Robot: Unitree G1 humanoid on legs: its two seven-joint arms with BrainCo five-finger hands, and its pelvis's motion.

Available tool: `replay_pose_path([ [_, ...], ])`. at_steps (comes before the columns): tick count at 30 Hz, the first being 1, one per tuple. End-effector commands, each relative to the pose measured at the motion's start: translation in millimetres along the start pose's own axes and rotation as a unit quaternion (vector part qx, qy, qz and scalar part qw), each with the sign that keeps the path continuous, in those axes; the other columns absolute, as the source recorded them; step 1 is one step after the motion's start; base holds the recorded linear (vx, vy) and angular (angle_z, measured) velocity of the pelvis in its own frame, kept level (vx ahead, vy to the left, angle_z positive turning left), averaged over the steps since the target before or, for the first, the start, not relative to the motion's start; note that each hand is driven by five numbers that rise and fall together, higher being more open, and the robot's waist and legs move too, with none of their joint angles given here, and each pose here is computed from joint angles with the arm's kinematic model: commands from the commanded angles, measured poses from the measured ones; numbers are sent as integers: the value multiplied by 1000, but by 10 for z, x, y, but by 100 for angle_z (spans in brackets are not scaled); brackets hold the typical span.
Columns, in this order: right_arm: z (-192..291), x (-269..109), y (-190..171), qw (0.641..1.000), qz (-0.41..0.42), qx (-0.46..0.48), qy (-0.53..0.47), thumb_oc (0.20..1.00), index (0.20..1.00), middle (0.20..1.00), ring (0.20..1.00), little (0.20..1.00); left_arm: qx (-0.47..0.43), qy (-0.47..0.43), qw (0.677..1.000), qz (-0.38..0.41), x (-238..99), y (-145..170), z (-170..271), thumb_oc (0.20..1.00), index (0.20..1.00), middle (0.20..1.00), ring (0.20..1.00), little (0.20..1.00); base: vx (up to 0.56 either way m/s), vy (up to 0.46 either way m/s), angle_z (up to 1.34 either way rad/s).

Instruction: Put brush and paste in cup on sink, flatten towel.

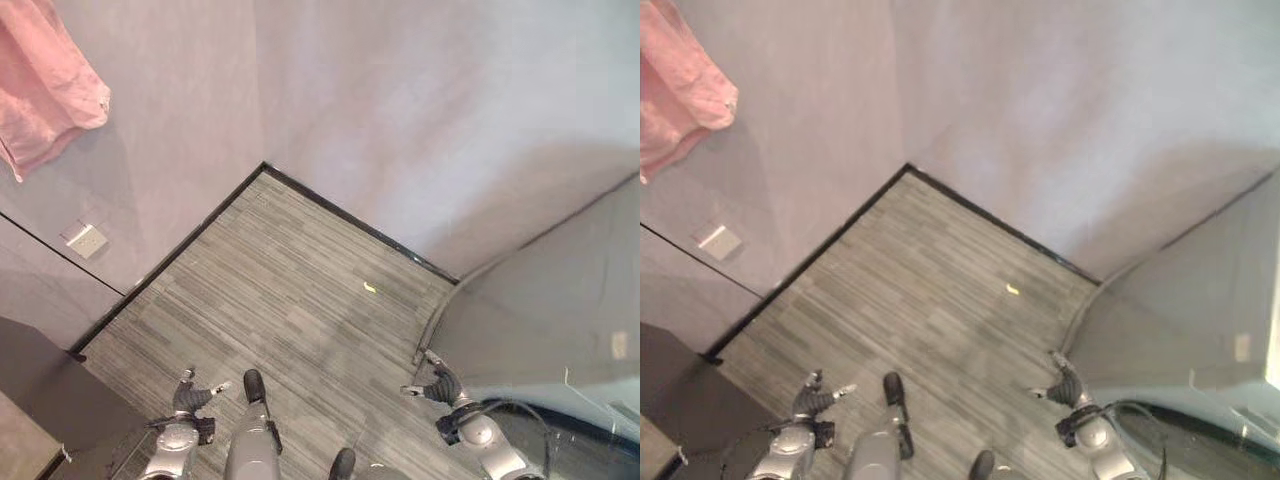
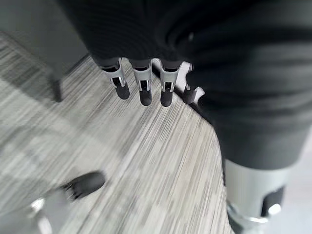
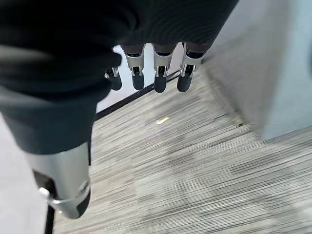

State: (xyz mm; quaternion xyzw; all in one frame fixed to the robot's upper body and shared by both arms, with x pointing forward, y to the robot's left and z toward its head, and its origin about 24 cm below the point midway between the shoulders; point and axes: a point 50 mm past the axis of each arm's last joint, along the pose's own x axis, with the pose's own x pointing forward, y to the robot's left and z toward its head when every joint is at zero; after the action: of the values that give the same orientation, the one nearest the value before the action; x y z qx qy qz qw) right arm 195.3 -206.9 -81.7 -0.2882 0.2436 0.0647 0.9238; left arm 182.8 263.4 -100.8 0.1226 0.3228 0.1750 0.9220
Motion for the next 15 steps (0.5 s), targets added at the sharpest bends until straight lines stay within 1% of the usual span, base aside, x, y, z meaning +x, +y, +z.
replay_pose_path([
  [1, 166, 62, -71, 999, -16, -1, -36, 1000, 1000, 1000, 1000, 1000, 4, -35, 999, 11, 26, 87, 127, 1000, 1000, 1000, 1000, 1000, 333, 357, 36],
  [3, 275, 115, 14, 999, -2, -7, -51, 1000, 1000, 1000, 1000, 1000, 40, -51, 998, 8, 45, 92, 197, 1000, 1000, 1000, 1000, 1000, 250, 346, 13],
  [6, 358, 153, 48, 998, 3, -10, -65, 1000, 1000, 1000, 1000, 1000, 68, -67, 995, 6, 54, 90, 260, 1000, 1000, 1000, 1000, 1000, 185, 272, -3],
  [9, 428, 168, 60, 997, 3, -4, -76, 1000, 1000, 1000, 1000, 1000, 89, -77, 993, -5, 53, 69, 296, 1000, 1000, 1000, 1000, 1000, 213, 224, 27],
  [12, 528, 153, 29, 995, 3, -19, -102, 1000, 1000, 1000, 1000, 1000, 108, -87, 990, -16, 42, 45, 309, 1000, 1000, 1000, 1000, 1000, 216, 87, 44],
  [15, 549, 112, -65, 993, -13, -21, -116, 1000, 1000, 1000, 1000, 1000, 127, -74, 989, -26, 27, 1, 216, 1000, 1000, 1000, 1000, 1000, 246, -6, 42],
])
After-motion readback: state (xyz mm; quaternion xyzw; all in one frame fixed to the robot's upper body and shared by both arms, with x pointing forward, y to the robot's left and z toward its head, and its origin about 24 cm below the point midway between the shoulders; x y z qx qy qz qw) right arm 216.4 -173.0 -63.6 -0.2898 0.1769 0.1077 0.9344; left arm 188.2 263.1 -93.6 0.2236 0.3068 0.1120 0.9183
